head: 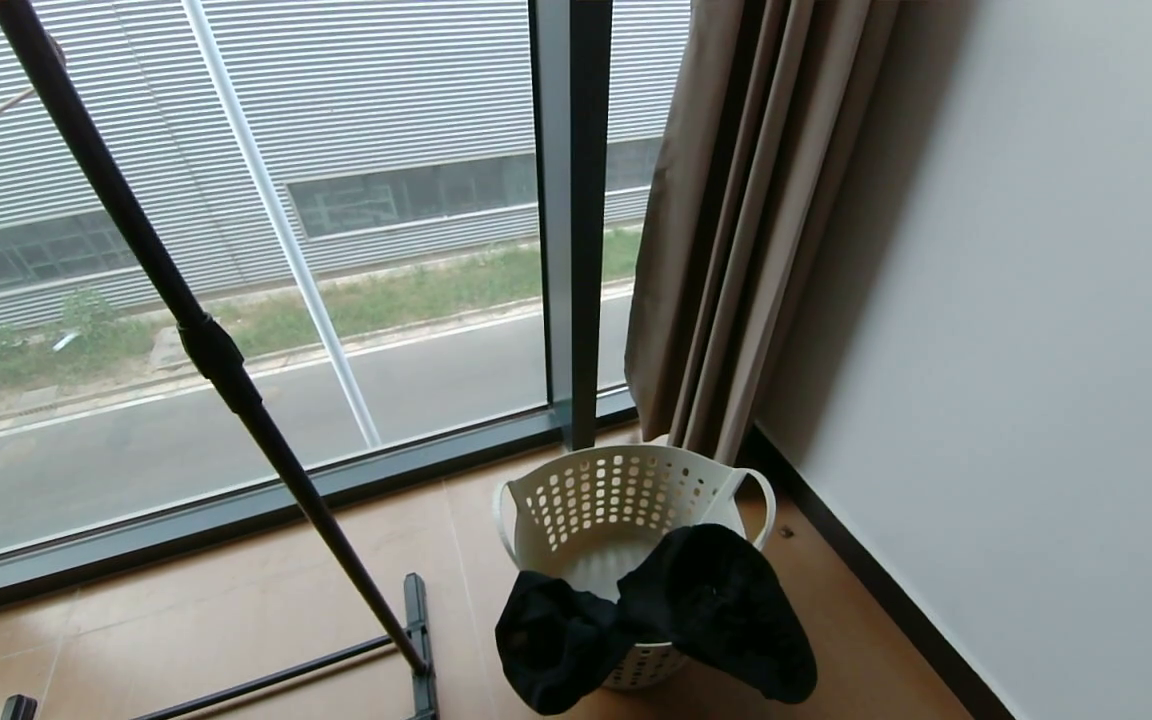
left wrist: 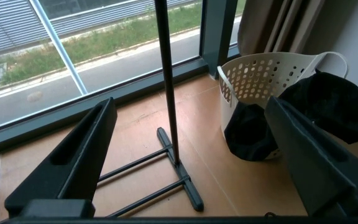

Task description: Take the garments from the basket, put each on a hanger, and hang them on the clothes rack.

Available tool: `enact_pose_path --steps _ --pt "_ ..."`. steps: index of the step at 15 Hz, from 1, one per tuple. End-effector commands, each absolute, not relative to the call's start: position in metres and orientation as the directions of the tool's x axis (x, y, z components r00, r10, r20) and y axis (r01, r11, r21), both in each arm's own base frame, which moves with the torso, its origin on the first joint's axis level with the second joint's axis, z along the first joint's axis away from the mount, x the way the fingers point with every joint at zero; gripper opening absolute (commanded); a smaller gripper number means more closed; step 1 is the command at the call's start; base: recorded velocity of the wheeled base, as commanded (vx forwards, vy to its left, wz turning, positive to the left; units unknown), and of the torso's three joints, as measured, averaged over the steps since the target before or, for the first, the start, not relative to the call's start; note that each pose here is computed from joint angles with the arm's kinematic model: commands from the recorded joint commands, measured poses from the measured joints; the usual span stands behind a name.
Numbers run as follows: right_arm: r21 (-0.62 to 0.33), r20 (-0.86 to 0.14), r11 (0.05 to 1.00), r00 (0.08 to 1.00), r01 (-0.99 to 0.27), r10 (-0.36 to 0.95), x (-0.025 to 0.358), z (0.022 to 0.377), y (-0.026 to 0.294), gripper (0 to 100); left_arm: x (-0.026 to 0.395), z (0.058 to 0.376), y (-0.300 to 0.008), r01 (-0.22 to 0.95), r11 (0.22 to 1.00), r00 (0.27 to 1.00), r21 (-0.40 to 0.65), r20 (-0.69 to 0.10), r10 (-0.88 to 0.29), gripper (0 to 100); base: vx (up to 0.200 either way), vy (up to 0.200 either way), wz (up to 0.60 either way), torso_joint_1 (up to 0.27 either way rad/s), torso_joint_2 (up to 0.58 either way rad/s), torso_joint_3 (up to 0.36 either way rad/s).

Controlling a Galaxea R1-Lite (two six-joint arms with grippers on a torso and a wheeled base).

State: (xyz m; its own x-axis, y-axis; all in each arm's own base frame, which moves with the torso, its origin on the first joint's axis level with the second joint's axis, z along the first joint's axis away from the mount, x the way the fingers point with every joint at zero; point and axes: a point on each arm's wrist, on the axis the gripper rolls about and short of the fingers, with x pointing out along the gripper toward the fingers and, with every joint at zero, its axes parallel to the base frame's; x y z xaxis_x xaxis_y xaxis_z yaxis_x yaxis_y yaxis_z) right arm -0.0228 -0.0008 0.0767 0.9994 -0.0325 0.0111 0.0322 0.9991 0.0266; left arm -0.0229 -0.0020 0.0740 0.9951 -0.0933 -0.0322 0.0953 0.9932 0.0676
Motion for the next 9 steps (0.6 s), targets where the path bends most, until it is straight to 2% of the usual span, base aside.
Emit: enact_pose_path --steps 1,5,9 --pt "0.026 0.011 0.999 0.999 0.032 -0.032 -0.0227 0.0768 -0.0009 100 -0.0228 0.0741 -0.002 0.096 0.993 0.995 0.067 -0.034 -0.093 100 0.0 0.0 0.0 -0.002 0.01 -0.124" --pt "0.026 0.011 0.999 0.999 0.032 -0.032 -0.0227 0.0768 -0.0009 100 -0.0228 0.0741 -0.002 0.096 0.993 0.995 0.067 -0.034 -0.093 100 0.0 0.0 0.0 0.002 0.0 -0.03" --pt "0.026 0.011 0.999 0.999 0.032 -0.032 -0.0227 0.0768 -0.0009 100 -0.0228 0.0741 -0.002 0.096 0.993 0.995 0.067 -0.034 -0.093 100 0.0 0.0 0.0 -0.001 0.01 -0.102"
